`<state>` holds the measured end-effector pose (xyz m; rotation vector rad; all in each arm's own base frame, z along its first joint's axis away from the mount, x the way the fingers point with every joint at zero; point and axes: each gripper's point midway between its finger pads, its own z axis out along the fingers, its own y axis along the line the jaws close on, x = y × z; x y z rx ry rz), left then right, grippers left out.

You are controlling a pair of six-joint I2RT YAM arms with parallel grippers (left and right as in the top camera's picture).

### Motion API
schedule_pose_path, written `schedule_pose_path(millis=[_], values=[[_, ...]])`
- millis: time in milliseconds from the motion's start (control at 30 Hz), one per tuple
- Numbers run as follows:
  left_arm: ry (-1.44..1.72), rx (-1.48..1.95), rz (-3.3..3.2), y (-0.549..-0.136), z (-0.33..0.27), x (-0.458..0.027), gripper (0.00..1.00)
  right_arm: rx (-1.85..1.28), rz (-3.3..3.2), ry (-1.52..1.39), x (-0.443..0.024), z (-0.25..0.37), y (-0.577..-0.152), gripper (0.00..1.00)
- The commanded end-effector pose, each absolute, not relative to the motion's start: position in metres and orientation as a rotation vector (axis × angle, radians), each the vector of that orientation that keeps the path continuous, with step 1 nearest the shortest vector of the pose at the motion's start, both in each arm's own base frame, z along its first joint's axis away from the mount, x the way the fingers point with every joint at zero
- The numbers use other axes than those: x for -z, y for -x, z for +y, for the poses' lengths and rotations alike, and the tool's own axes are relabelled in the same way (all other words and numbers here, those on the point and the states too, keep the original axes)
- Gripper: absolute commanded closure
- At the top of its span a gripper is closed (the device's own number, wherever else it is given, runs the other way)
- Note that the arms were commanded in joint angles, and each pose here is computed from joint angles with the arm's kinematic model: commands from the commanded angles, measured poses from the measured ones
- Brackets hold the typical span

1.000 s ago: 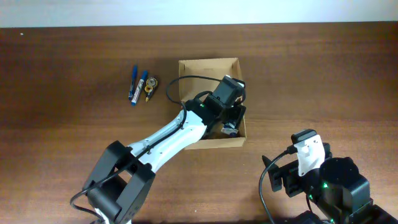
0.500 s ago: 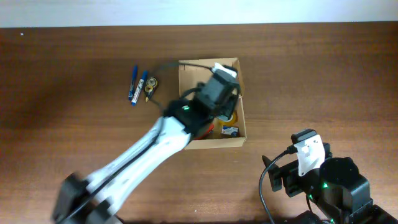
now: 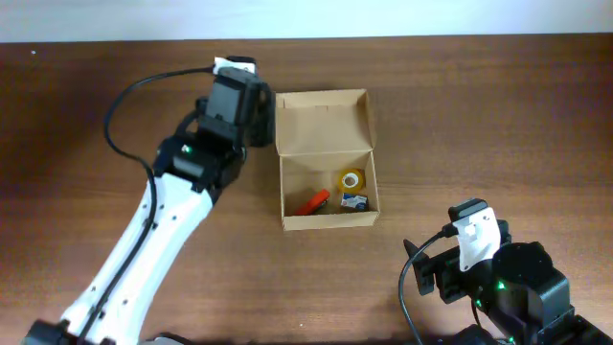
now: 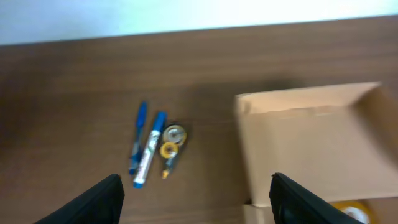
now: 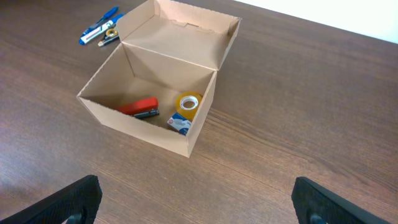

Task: Pack container
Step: 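Move the left gripper back over the gold tape dispenser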

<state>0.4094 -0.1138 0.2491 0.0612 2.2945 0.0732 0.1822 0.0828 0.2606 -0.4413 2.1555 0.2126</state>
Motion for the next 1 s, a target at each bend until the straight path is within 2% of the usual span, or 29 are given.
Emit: schedule_pose_path(millis=[0, 300, 967], values=[[-0.123, -0.122, 2.397, -0.418, -0.108, -0.206, 0.26, -0.216, 2.144, 0.441, -0.263, 0.083, -0.181, 0.01], [-0.226, 0.024, 2.538, -0.446, -0.123, -0.128, 0.27, -0.216, 2.144, 0.441, -0.263, 0.083, -0.181, 0.01], [-0.243, 0.068, 2.63, -0.468, -0.087, -0.063, 0.27, -0.216, 2.144, 0.441, -0.263, 0.083, -0.181, 0.01]])
